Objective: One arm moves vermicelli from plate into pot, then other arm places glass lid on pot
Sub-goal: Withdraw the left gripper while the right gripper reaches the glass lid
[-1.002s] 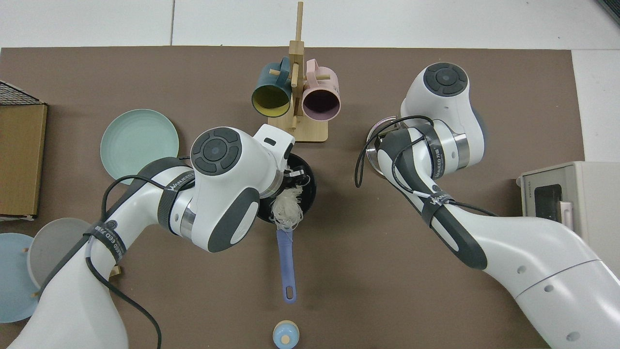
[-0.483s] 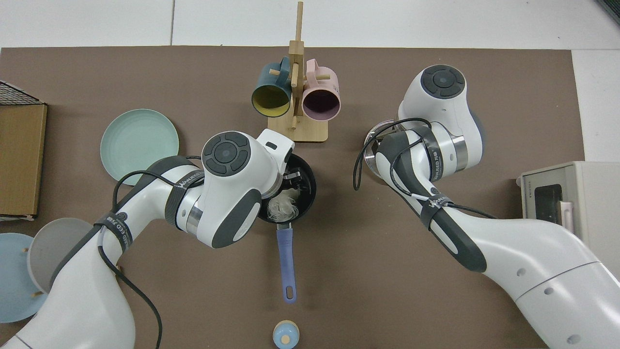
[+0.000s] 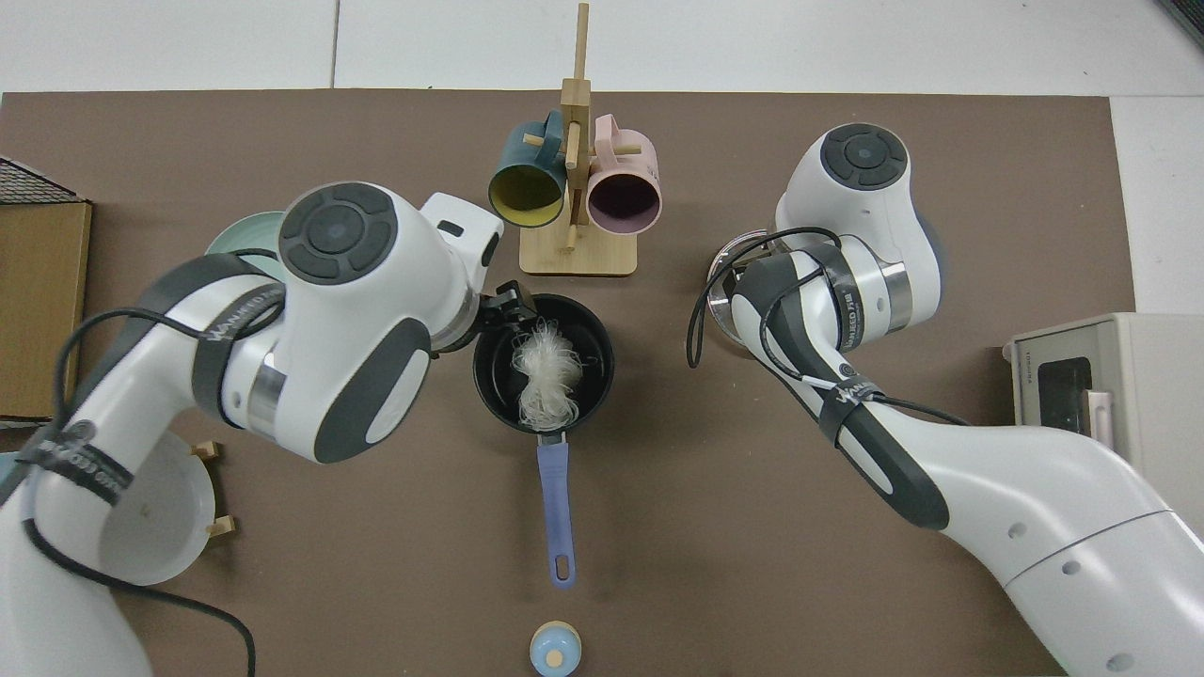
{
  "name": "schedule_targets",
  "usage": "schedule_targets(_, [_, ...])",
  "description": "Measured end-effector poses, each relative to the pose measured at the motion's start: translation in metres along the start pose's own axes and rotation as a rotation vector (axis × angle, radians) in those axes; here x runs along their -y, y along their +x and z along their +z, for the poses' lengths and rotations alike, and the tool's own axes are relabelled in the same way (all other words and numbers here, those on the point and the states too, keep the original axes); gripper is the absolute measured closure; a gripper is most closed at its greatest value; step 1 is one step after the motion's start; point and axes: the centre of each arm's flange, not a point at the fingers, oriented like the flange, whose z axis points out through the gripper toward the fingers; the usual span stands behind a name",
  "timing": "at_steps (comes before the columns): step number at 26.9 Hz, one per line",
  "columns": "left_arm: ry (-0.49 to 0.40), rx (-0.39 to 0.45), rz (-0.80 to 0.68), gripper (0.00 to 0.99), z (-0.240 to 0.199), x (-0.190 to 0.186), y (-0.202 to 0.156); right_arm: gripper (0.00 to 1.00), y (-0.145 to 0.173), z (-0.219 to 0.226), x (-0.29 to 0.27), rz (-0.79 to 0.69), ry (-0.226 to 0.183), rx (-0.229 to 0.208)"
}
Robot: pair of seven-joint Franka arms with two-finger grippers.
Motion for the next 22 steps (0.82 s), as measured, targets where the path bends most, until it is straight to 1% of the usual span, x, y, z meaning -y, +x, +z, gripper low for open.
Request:
schedule_targets(3, [0.033, 0.003, 0.024, 0.000, -0.034, 0.030, 0.019, 0.56, 0.000, -0.009, -0.004, 0.006, -0.002, -0.016])
schedule_targets(6, [0.057, 0.005, 0.048, 0.000, -0.064, 0.064, 0.036, 0.56, 0.000, -0.027, -0.005, 0.008, -0.004, -0.041])
schedule_targets(8, [0.055, 0.003, 0.061, 0.000, -0.085, 0.092, 0.046, 0.56, -0.002, -0.043, -0.006, 0.009, -0.006, -0.063])
schedule_targets(10, [0.040, 0.005, 0.078, 0.000, -0.104, 0.120, 0.051, 0.56, -0.005, -0.058, -0.006, 0.011, -0.008, -0.075])
schedule_targets(12, [0.028, 0.013, 0.100, 0.000, -0.123, 0.152, 0.053, 0.56, -0.011, -0.075, -0.006, 0.013, -0.007, -0.075])
schedule_targets(17, [0.027, 0.025, 0.149, 0.000, -0.156, 0.213, 0.048, 0.56, -0.032, -0.119, 0.001, 0.017, 0.018, -0.052])
schedule_targets(22, [0.025, 0.033, 0.188, 0.000, -0.157, 0.241, 0.046, 0.56, -0.055, -0.157, 0.011, 0.014, 0.020, -0.027])
